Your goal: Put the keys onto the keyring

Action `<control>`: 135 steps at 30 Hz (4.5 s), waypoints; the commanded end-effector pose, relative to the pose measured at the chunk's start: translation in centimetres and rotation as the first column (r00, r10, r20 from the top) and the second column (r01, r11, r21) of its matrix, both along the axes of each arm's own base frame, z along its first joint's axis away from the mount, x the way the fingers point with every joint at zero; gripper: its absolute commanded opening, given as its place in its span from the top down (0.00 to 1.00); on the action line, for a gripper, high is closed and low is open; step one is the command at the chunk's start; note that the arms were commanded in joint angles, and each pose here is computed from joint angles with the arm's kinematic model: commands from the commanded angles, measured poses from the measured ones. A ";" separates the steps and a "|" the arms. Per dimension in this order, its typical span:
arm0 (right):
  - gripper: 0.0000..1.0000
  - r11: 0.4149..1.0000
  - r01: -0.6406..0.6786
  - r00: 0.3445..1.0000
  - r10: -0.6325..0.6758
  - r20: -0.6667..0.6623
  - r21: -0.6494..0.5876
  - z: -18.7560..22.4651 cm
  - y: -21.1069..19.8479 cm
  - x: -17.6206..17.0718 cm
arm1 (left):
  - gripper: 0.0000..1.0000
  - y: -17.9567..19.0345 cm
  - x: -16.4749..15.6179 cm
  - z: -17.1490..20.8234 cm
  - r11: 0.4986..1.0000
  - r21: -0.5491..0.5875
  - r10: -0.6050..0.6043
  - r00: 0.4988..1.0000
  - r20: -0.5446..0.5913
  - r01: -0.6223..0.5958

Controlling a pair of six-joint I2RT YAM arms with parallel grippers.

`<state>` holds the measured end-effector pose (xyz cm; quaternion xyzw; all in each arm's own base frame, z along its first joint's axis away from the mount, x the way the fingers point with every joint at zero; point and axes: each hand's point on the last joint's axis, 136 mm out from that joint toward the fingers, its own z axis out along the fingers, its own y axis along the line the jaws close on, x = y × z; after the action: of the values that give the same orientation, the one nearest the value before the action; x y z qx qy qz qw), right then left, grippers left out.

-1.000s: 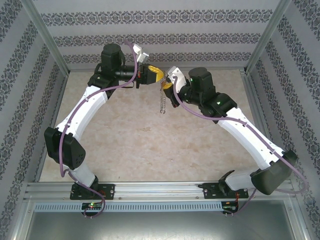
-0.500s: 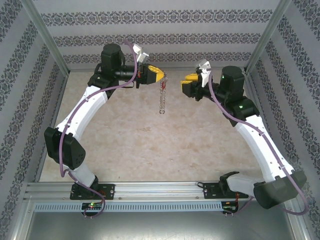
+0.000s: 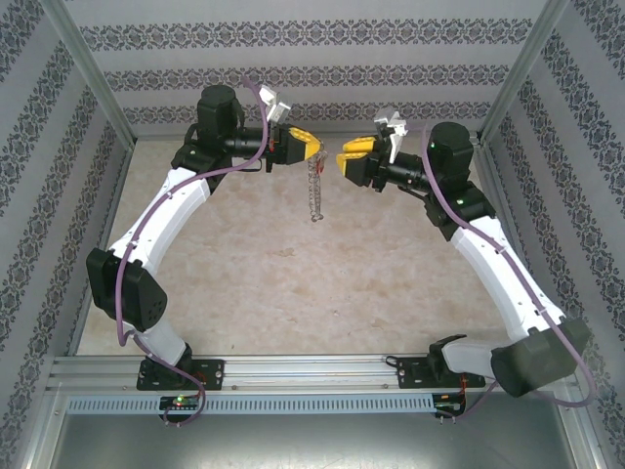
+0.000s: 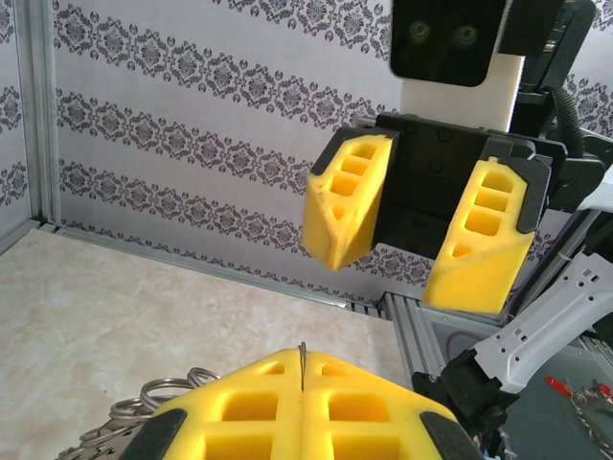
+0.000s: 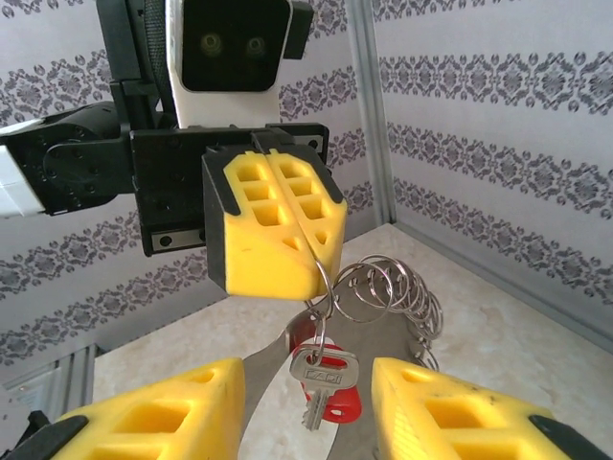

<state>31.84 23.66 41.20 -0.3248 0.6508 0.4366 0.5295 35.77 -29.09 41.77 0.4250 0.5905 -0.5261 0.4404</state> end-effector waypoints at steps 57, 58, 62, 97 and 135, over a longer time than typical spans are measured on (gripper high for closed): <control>1.00 0.931 0.144 0.988 -0.120 0.093 -0.335 -4.8 3.6 1.5 | 1.00 0.1 -1.0 2.8 0.998 -0.068 0.015 0.997 0.081 -0.009; 1.00 0.918 0.160 0.986 -0.128 0.110 -0.363 -5.1 3.8 1.5 | 1.00 0.1 -1.0 2.7 0.998 -0.069 0.015 0.997 0.078 -0.009; 1.00 0.892 0.176 0.979 -0.116 0.165 -0.417 -5.7 5.0 1.3 | 1.00 0.1 -0.9 2.6 0.998 -0.070 0.017 0.997 0.073 -0.012; 0.69 0.991 -0.116 0.993 0.118 -0.023 0.073 2.9 0.3 2.1 | 1.00 -0.1 -0.7 1.6 0.997 -0.074 -0.003 0.999 0.044 0.006; 0.76 0.972 -0.217 0.970 0.225 -0.092 0.090 0.1 3.2 2.6 | 1.00 -0.5 -0.9 2.0 0.997 -0.079 -0.012 0.998 0.055 0.017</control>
<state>34.85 26.46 40.00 -0.3366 0.6377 0.5325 0.4433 36.47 -29.31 41.31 0.3996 0.5906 -0.5385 0.4489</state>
